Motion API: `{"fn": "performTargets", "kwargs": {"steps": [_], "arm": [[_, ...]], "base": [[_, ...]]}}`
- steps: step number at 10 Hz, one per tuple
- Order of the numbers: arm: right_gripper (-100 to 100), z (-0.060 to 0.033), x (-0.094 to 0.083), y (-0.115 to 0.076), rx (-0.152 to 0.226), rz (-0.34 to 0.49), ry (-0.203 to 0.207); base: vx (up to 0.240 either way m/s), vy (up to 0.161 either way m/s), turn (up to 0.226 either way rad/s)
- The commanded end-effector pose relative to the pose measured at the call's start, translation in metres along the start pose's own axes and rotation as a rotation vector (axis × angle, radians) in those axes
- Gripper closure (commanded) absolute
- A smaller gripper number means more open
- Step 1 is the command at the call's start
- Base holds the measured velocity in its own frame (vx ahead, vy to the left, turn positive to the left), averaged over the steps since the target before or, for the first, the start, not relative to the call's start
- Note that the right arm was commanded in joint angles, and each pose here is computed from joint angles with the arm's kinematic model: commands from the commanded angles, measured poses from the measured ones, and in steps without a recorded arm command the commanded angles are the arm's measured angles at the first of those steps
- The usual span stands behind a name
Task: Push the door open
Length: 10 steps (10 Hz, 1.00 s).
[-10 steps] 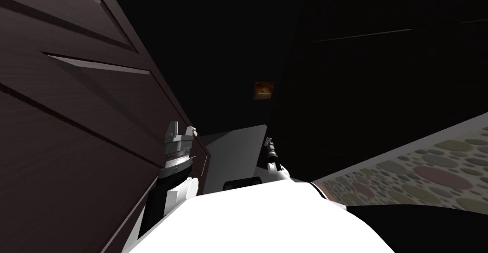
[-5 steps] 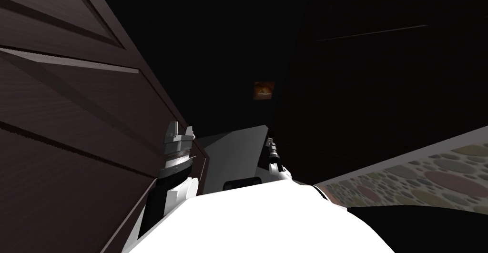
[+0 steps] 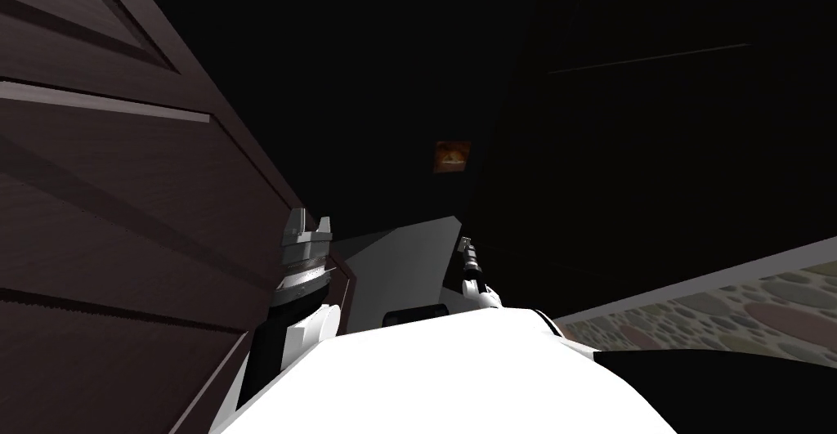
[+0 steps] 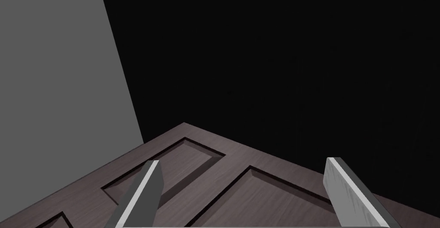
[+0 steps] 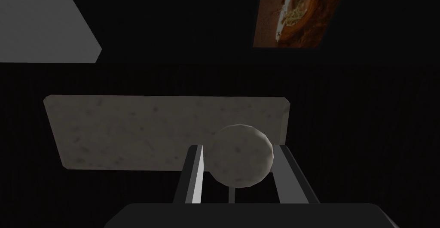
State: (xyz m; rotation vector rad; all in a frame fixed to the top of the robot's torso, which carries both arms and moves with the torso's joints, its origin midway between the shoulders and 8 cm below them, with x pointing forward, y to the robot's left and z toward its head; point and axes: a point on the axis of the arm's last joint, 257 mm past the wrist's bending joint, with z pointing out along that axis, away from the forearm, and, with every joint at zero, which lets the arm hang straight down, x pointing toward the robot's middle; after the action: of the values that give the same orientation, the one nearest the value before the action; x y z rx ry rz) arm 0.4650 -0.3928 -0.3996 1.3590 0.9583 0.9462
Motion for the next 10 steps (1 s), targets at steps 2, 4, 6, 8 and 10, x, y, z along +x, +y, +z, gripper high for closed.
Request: {"fn": "performTargets", "kwargs": {"steps": [2,4,6,8,10], "arm": [[100,0.0012,-0.022,0.006,-0.009,-0.002,-0.044],[100,0.0011,-0.032,0.006,-0.009,-0.001,-0.067],[100,0.0011,-0.032,0.006,-0.009,-0.001,-0.067],[100,0.0007,-0.048,0.007,-0.009,0.000,-0.103],[100,0.0001,-0.060,0.007,-0.009,0.001,-0.129]], "base": [[0.070,0.016,-0.017],[0.162,0.049,-0.074],[0.114,0.017,-0.033],[0.170,0.035,-0.057],[0.131,0.032,-0.040]]}}
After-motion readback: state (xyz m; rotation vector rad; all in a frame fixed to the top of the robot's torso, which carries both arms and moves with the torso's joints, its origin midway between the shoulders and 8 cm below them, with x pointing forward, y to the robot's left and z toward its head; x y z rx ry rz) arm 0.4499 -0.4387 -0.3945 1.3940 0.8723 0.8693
